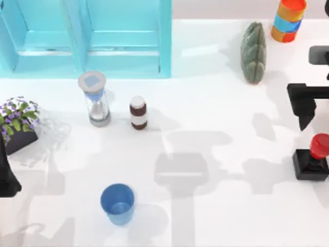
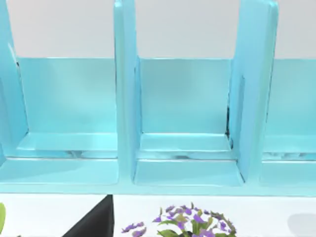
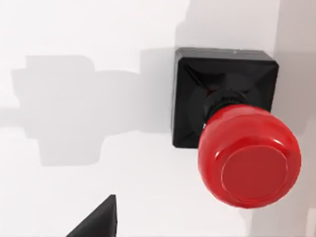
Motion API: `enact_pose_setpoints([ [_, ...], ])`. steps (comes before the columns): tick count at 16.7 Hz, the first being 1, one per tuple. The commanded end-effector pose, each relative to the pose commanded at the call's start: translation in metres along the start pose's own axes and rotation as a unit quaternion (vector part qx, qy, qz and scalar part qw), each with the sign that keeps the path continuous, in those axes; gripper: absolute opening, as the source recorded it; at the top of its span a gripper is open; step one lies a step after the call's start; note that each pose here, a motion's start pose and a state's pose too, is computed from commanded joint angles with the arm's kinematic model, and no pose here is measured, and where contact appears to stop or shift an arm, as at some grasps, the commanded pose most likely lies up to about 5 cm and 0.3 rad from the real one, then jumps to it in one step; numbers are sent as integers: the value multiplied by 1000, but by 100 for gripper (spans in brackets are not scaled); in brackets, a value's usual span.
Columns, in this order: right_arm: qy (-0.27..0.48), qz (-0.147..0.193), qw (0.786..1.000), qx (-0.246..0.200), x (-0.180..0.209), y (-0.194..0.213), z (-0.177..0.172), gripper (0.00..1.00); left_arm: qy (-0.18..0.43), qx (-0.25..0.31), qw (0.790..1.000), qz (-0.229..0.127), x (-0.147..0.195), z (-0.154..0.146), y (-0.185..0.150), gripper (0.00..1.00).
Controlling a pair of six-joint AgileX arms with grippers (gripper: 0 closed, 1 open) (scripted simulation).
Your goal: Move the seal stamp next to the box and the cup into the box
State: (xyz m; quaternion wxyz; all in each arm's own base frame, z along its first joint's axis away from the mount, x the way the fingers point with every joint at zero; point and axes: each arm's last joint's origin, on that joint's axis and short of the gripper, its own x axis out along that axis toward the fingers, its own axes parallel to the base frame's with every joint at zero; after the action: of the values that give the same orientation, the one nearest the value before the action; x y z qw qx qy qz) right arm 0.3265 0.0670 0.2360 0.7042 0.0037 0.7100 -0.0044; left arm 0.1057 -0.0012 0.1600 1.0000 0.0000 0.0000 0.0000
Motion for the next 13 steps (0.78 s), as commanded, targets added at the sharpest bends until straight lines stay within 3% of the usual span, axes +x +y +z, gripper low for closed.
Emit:
enact_pose_setpoints([
  [6, -1, 0, 1000, 0, -67, -1, -5, 100, 0, 0, 1000, 0, 0, 0, 0, 100],
  [13, -1, 0, 1000, -2, -69, 5, -4, 100, 0, 0, 1000, 0, 0, 0, 0, 100],
])
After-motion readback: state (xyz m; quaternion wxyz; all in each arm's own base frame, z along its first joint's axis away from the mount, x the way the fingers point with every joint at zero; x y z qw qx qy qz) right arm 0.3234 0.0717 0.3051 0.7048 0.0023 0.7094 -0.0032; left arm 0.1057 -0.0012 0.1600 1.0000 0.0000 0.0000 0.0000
